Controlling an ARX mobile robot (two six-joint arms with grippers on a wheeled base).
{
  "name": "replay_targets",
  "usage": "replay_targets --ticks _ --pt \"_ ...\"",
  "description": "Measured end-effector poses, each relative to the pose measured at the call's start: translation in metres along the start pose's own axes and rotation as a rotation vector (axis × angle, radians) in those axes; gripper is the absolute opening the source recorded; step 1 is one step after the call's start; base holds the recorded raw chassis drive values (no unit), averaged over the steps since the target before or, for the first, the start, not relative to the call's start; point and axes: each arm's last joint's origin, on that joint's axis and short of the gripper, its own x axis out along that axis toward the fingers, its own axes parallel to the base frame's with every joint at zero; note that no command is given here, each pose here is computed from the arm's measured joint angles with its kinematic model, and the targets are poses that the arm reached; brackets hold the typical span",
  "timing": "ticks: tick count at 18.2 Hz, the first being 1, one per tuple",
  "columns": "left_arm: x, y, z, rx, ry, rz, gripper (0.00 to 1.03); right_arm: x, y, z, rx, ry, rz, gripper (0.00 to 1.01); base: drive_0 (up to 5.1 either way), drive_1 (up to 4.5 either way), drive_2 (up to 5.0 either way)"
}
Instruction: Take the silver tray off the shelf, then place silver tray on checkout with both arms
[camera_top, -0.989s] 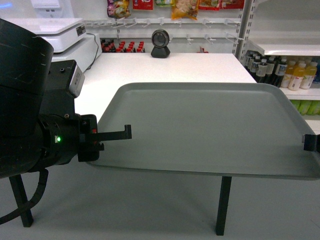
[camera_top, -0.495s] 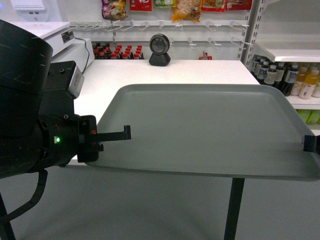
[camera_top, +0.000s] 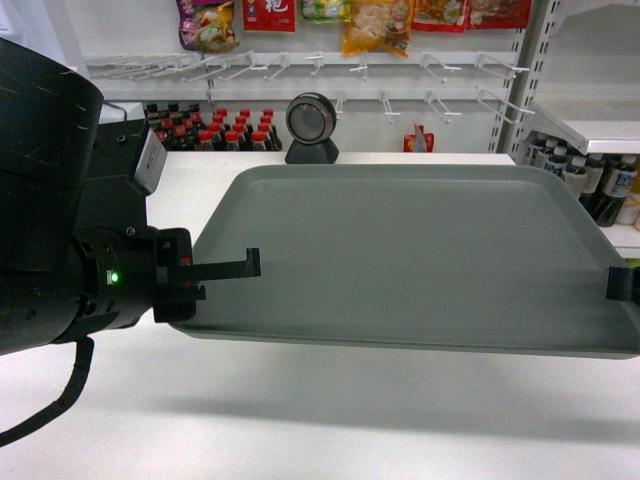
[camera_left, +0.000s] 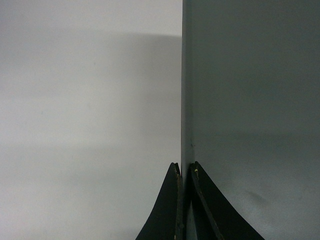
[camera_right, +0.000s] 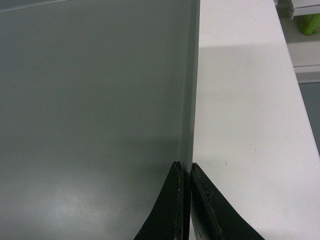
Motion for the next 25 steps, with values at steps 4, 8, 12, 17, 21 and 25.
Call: replay_targets --ticks 4,8,12,17,21,25 --pt "0.000 0.000 0.000 0.000 0.003 0.000 0.03 0.000 0.000 0.000 0.001 0.004 0.001 0.03 0.0 1.08 -1.1" --pt "0.000 0.000 0.000 0.001 0.000 0.000 0.03 0.000 0.000 0.000 0.000 0.003 0.000 0.03 0.0 0.00 0.0" --pt "0.019 -0.006 0.005 -0.041 -0.084 0.179 0.04 0.011 -0.006 0.011 -0.038 -0.125 0.138 0.03 0.0 0.00 0.0" --pt "0.075 0.022 0.025 -0.148 -0.088 0.123 0.04 0.072 -0.008 0.039 -0.039 -0.046 0.321 0.03 0.0 0.00 0.0" --pt "0.115 0.037 0.010 -0.140 0.021 0.077 0.04 0.122 -0.013 0.035 -0.017 0.101 0.360 0.03 0.0 0.00 0.0" --pt "0.138 0.039 0.004 -0.133 0.069 0.093 0.04 0.159 -0.016 0.022 -0.030 0.179 0.319 0.03 0.0 0.00 0.0"
